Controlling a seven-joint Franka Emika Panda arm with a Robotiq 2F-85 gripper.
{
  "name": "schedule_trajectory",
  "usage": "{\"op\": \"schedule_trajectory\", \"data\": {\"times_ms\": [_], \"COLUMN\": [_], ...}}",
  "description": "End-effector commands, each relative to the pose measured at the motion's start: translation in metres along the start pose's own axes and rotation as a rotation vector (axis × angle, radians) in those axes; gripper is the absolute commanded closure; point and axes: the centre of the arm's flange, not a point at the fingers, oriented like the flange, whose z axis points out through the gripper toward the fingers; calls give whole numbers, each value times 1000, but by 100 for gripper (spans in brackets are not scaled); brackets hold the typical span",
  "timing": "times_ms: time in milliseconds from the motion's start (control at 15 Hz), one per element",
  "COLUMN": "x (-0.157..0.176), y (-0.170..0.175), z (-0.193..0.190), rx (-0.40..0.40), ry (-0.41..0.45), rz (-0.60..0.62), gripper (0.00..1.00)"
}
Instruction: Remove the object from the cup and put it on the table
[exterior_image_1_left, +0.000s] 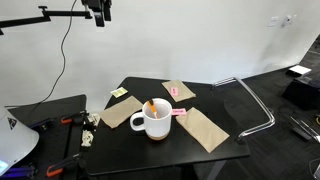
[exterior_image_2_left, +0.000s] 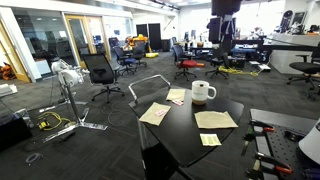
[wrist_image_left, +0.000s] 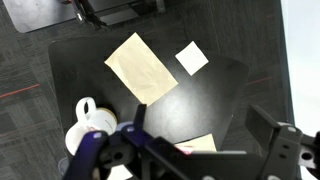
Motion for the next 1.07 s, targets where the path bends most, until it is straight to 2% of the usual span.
{"op": "schedule_trajectory", "data": {"times_ms": [0,333,1000], "x": [18,39,59], "y": [29,79,184], "z": [-35,-54,-49], "rx": [32,91,197], "ry": [74,97,141], "rz": [129,326,722], "gripper": [0,0,0]}}
